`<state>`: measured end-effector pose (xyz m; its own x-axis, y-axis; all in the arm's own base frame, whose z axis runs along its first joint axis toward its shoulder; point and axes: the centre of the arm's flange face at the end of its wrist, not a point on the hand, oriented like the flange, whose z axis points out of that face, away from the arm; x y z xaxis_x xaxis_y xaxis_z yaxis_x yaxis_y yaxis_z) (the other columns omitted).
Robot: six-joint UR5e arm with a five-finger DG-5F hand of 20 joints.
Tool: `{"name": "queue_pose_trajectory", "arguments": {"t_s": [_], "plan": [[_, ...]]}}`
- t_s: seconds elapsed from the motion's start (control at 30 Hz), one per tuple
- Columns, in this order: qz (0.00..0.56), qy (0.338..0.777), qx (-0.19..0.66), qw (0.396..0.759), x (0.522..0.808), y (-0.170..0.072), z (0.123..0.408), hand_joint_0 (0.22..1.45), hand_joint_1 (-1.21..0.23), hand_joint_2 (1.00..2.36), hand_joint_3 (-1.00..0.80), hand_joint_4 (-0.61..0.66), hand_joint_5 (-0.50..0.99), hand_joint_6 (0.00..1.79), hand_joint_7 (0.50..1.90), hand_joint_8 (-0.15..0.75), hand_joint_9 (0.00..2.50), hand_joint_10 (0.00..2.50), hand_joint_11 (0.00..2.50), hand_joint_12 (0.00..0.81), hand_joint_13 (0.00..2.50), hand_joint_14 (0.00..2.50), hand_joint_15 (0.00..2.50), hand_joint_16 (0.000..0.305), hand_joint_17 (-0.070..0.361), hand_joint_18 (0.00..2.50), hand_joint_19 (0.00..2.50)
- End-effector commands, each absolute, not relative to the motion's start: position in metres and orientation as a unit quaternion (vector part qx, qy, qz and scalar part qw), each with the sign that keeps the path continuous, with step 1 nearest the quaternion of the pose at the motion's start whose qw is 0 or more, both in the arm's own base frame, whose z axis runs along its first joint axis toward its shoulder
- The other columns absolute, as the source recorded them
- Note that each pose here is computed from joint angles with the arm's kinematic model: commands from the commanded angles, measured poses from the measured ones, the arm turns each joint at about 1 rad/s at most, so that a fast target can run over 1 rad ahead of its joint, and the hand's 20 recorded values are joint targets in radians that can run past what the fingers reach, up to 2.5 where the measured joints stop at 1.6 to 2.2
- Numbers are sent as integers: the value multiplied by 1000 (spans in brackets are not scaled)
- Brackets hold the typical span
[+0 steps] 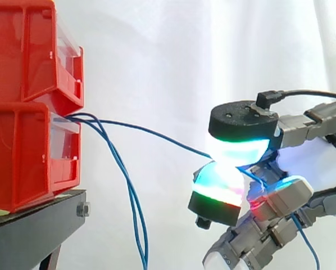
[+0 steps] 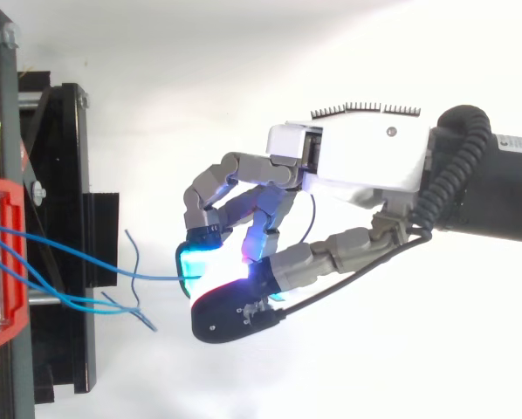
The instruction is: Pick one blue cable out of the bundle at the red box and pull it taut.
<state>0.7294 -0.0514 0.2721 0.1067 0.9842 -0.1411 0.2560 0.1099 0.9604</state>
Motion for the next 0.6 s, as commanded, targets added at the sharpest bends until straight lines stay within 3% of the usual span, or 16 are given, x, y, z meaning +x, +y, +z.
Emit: {"name": "queue_pose_trajectory", "arguments": {"t_s": [0.0,0.57], "plan": [[373,554,551,500,732,-50,274,596,-860,1018,-90,60,-78,891,1118,377,1143,210,1377,385,627,12,331,59,133,533,193],[377,550,549,503,733,-50,274,610,-872,1017,-85,75,-87,904,1093,372,1092,200,1361,382,603,13,331,59,132,519,185]]}}
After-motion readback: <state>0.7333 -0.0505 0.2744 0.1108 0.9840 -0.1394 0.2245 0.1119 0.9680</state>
